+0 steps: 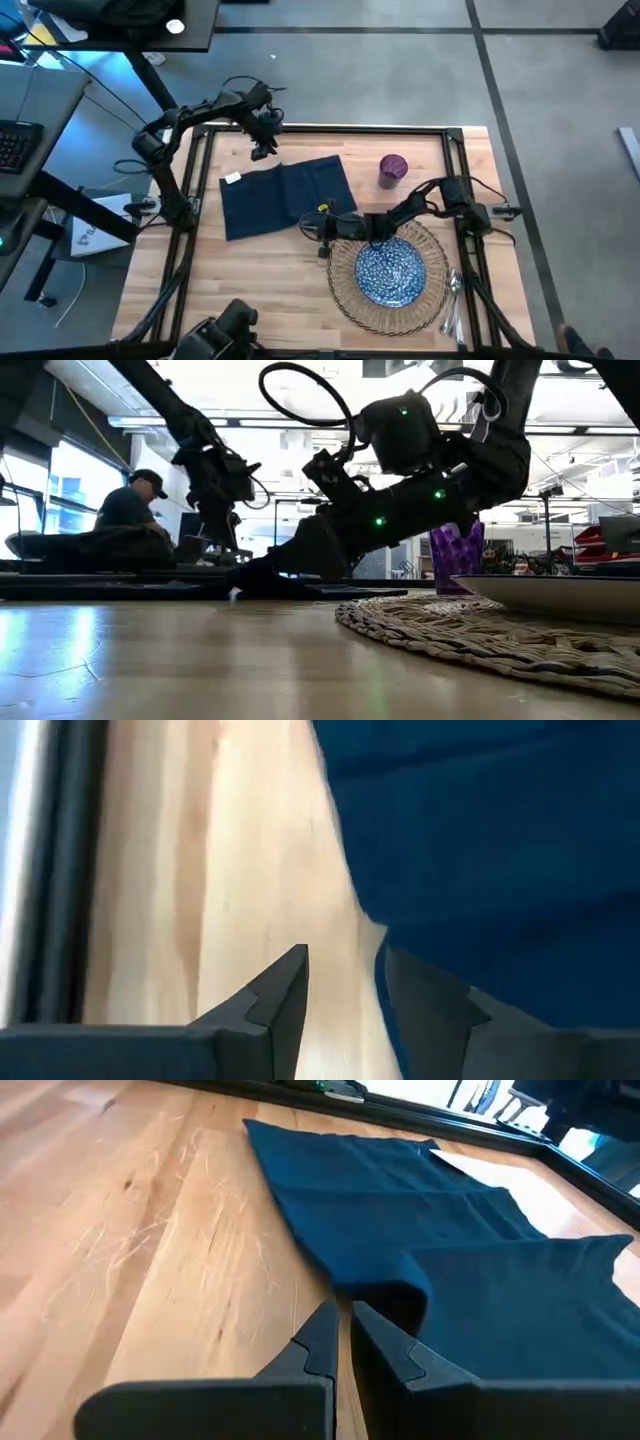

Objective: Set table place
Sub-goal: Fold the blue table napkin

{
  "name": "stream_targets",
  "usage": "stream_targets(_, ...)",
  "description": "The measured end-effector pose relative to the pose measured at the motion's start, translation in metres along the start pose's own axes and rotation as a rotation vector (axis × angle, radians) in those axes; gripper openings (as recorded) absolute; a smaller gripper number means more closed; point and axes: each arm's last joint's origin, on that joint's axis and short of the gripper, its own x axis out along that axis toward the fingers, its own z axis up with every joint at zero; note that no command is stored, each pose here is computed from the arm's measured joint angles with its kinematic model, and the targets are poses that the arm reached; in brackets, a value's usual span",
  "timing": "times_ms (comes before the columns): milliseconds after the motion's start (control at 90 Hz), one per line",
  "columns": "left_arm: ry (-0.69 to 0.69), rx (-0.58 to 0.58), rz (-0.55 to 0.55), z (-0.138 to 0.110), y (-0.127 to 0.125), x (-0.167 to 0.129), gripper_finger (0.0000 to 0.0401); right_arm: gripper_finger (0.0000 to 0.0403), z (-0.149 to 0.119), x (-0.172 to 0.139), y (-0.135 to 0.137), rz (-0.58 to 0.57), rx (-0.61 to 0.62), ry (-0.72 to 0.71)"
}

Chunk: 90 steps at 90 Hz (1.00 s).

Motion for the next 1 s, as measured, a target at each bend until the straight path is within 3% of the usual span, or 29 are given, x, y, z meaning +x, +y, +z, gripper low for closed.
stream_targets(267, 0.052, 0.159, -0.084, -0.006, 0.011, 0.034, 0.0113, 0.0, -0.002, 0.0, 0.001, 0.042, -0.014, 0.014)
stream_targets(556, 0.077, 0.389, -0.16, -0.003, 0.004, 0.052, 0.0113, 0.0, -0.003, 0.0, 0.002, 0.049, -0.014, 0.027)
stream_targets(1000, 0.154, 0.433, -0.158, 0.0, -0.006, 0.061, 0.0113, 0.0, -0.004, 0.0, 0.002, 0.049, -0.014, 0.029)
